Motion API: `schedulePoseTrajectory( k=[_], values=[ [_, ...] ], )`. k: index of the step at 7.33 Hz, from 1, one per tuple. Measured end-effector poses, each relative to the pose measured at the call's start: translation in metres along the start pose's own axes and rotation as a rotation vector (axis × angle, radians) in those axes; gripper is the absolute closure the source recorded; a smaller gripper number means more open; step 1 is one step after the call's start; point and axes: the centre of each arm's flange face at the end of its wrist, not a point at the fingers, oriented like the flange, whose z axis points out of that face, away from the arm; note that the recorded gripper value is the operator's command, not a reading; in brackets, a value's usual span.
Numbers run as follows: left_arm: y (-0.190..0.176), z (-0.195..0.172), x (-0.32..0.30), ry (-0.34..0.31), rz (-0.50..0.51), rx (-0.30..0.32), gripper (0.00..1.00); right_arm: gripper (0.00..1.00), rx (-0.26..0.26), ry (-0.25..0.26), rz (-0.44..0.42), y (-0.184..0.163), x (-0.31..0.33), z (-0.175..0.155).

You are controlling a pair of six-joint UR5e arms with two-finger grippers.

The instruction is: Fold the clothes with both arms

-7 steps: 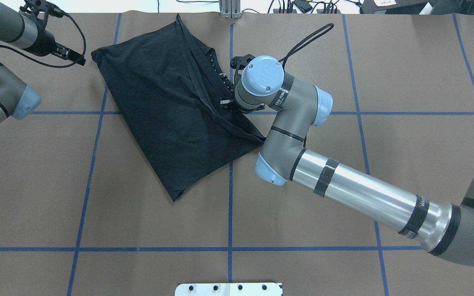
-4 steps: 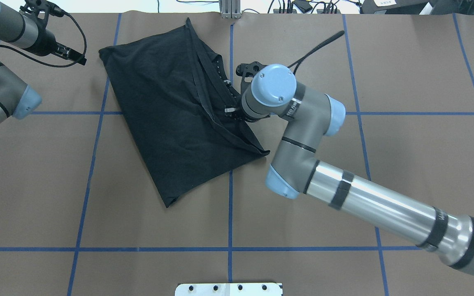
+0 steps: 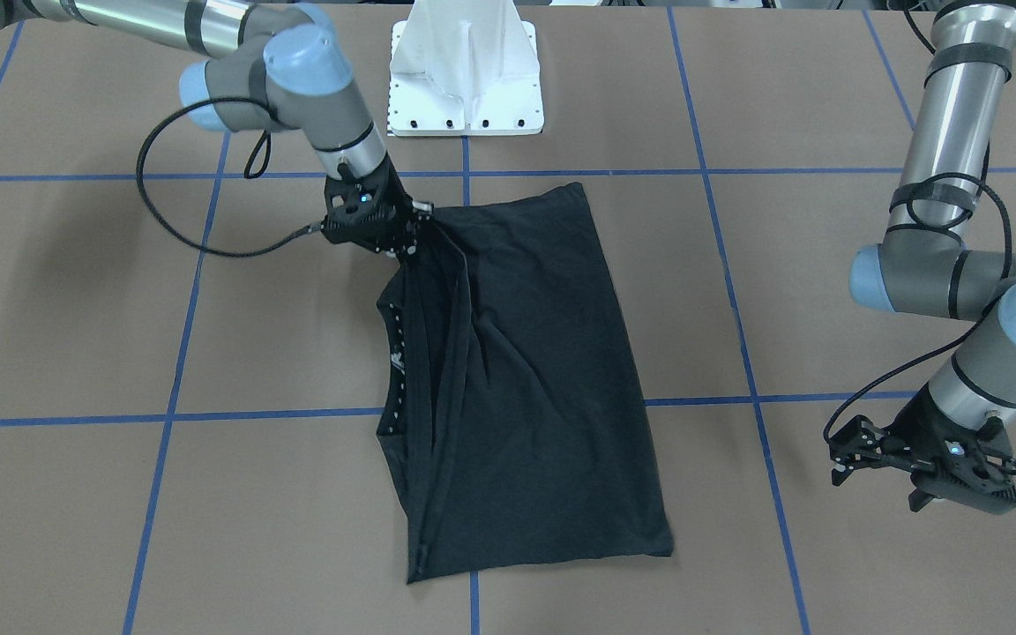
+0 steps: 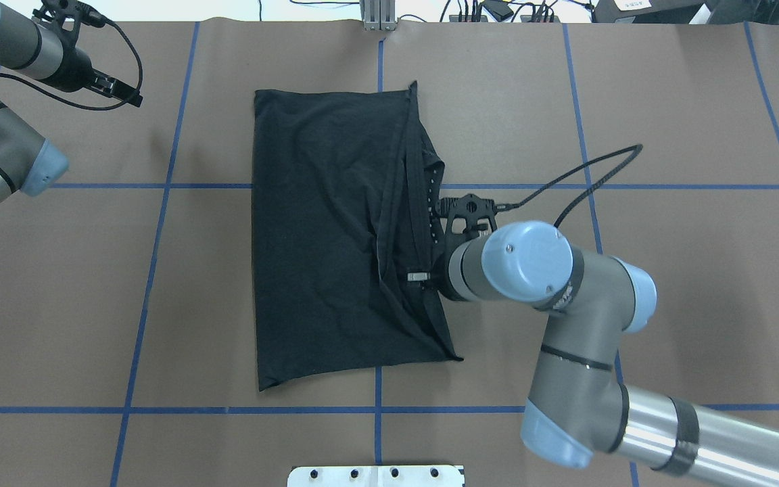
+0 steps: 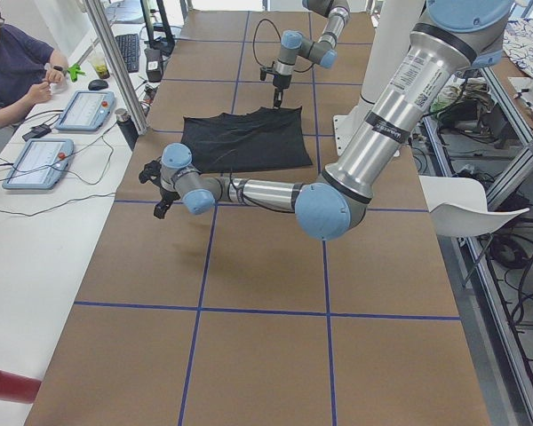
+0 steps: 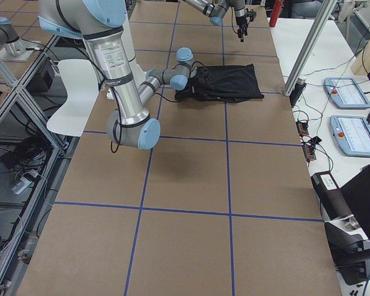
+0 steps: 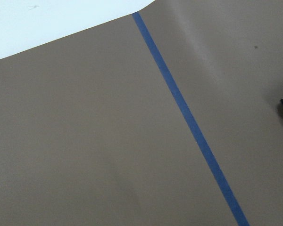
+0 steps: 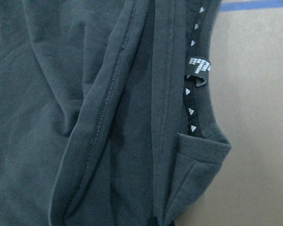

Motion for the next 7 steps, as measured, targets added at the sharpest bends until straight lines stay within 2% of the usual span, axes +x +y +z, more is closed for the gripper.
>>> schedulePoseTrajectory(
  k=[2,3,4,7],
  values=[
    [-0.001,0.0,0.0,0.0,0.0,0.001,0.0,1.0,-0.008,0.016,-0.016,0.035,-0.008,-0.007],
    [-0.001,0.0,0.001,0.001,0.001,0.001,0.0,0.37,-0.012,0.03,-0.02,0.041,-0.002,-0.005],
    [-0.001,0.0,0.001,0.001,0.001,0.001,0.0,0.0,-0.016,0.042,-0.021,0.045,0.003,-0.002],
    [-0.003,-0.002,0.003,0.003,0.002,0.006,0.0,0.0,-0.006,0.051,-0.01,0.033,0.002,-0.01]
  ],
)
